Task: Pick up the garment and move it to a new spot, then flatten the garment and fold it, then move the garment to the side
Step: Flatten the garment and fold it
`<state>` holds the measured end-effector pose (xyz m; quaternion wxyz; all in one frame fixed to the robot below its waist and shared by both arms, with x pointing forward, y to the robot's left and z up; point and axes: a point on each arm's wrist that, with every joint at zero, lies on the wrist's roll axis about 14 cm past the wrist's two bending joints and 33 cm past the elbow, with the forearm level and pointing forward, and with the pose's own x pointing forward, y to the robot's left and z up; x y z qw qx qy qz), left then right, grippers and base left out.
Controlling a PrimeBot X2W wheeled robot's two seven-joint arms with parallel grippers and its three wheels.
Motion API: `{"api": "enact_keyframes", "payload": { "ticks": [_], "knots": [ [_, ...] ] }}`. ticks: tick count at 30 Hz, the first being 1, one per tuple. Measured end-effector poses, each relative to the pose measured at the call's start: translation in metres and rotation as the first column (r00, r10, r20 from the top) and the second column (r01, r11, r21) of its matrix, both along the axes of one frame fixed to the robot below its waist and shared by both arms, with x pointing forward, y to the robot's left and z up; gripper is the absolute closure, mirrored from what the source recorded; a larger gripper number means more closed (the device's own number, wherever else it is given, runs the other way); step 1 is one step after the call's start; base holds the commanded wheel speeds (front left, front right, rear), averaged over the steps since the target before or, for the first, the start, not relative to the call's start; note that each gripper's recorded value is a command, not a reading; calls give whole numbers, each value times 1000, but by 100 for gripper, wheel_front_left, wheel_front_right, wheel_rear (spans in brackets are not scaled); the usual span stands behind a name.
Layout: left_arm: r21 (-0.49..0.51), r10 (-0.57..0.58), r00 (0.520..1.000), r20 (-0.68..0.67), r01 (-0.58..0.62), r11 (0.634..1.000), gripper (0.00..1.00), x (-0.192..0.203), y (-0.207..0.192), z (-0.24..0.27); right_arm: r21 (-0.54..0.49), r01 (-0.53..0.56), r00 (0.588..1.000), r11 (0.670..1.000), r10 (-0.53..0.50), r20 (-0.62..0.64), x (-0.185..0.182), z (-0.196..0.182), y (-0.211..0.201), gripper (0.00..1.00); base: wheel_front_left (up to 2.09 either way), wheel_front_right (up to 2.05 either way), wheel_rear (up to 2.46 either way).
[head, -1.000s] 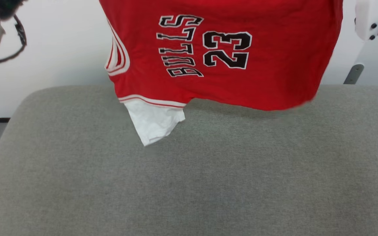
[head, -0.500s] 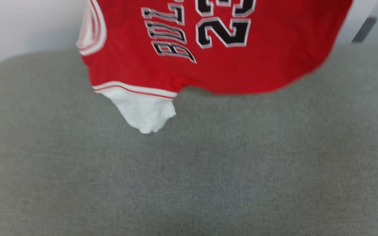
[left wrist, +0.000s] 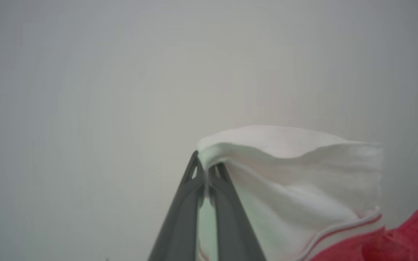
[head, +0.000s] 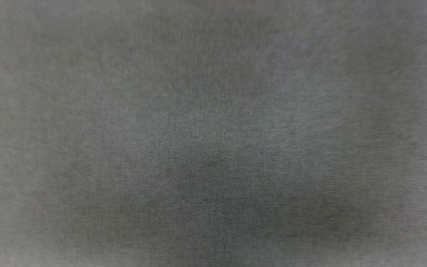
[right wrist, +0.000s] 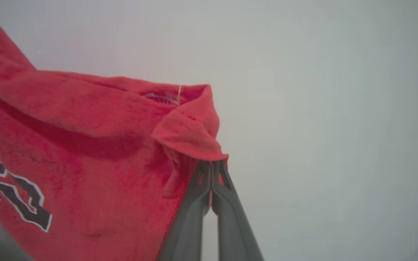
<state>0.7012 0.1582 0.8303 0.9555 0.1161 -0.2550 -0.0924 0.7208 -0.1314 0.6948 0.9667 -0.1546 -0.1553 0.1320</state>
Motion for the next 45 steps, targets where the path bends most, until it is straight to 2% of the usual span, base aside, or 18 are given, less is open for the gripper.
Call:
{"api": "enact_keyframes", "payload": {
  "ticks": [4,7,11,15,18,25,29,35,40,45],
  "knots": [
    [0,-8,985,-172,8,1000,100,37,6,-101,-37,-5,986,999,-2,-168,20,-101,6,100,0,0,0],
    [-9,10,953,-302,-13,1000,100,45,21,-170,-51,-20,962,998,5,-273,21,-163,12,100,0,0,0],
    [30,58,888,-457,-49,998,100,36,44,-238,-62,-62,929,996,35,-368,13,-215,28,100,0,0,0],
    [75,82,810,-580,-47,996,100,12,52,-281,-58,-63,873,996,27,-488,-10,-252,29,100,0,0,0],
    [89,62,733,-677,-2,996,100,-16,46,-309,-54,-78,826,996,34,-562,-32,-269,30,100,0,0,0],
    [157,115,546,-830,31,987,100,-107,80,-350,-20,-128,722,992,79,-688,-102,-276,15,100,0,0,0],
    [130,101,462,-881,33,991,100,-164,84,-364,-8,-142,679,990,92,-729,-143,-265,-6,100,0,0,0],
    [54,57,330,-942,-19,998,100,-261,78,-380,-1,-161,580,987,94,-810,-215,-266,-34,100,0,0,0],
    [-6,10,218,-976,-70,997,100,-344,62,-387,14,-158,476,987,89,-875,-276,-278,-56,100,0,0,0],
    [-37,-23,95,-995,-150,988,100,-411,54,-397,53,-145,366,988,103,-925,-330,-294,-67,100,0,0,0]
  ]
}}
